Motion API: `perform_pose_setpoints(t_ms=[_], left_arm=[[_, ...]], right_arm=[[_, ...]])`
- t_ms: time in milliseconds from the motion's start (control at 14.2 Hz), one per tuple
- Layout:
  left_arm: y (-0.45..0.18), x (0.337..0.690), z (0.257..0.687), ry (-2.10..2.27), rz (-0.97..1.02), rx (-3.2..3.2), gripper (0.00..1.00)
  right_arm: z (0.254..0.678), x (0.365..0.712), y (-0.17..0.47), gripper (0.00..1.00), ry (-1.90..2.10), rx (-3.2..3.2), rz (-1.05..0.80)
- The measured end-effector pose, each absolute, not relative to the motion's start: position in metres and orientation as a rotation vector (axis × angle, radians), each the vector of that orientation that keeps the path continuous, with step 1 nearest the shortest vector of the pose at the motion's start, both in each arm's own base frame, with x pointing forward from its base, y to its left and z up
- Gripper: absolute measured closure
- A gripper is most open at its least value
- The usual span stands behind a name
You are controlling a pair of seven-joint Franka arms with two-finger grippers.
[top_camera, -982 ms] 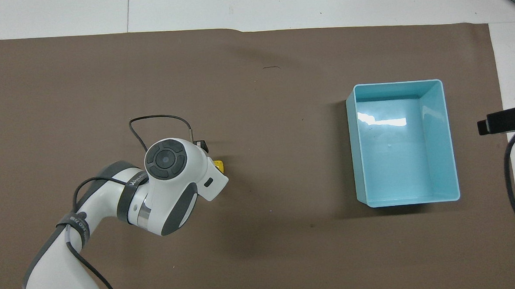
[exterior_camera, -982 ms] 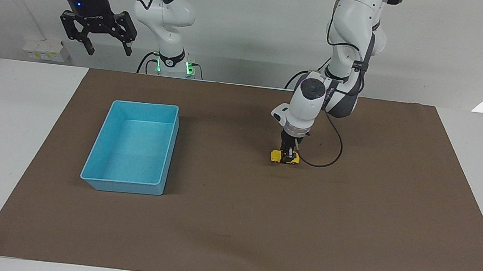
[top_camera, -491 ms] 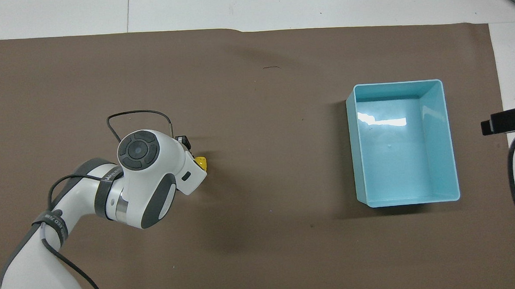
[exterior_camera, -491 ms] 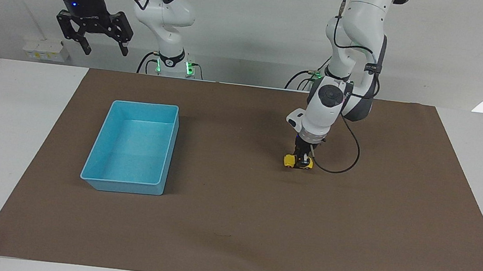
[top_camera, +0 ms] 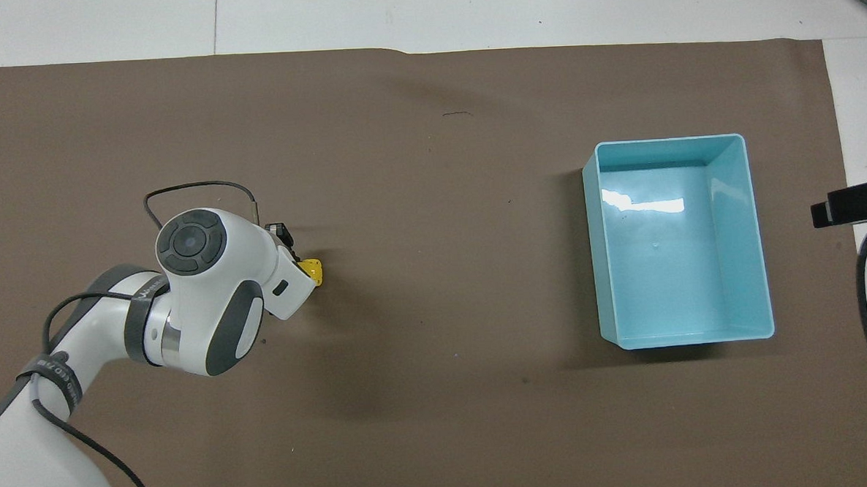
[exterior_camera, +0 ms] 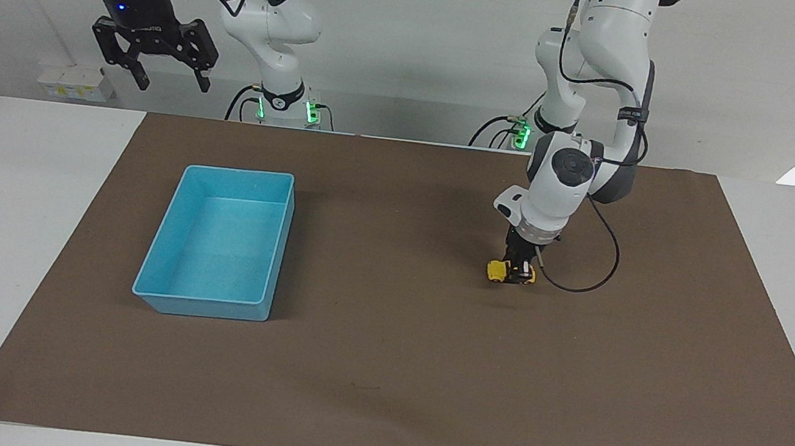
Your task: Wind up and store yellow beetle car
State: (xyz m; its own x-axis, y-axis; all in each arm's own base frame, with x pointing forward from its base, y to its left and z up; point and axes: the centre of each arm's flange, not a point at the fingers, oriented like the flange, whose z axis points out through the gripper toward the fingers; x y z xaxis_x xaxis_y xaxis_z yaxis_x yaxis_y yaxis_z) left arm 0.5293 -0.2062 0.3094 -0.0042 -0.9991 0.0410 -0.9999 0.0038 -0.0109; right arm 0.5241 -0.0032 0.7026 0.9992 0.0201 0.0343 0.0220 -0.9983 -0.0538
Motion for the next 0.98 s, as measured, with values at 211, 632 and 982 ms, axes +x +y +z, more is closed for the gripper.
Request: perform_pose_setpoints(t_ms=[211, 632, 982], left_arm=[[-0.188, 0.535, 0.310, -2.209, 0.047, 2.200, 0.56], [-0.156, 0.543, 0.310, -2.211, 0.028, 2.188, 0.56], [-0.142, 0.548, 0.314, -2.192, -0.025, 2.179, 0.16]], right_arm=[[0.703, 0.520, -0.003, 0.00, -0.035, -3.087, -0.028], [0.697, 0.513, 0.009, 0.00, -0.325, -3.068, -0.002], [0.687, 0.497, 0.046, 0.00, -0.617, -3.019, 0.023]])
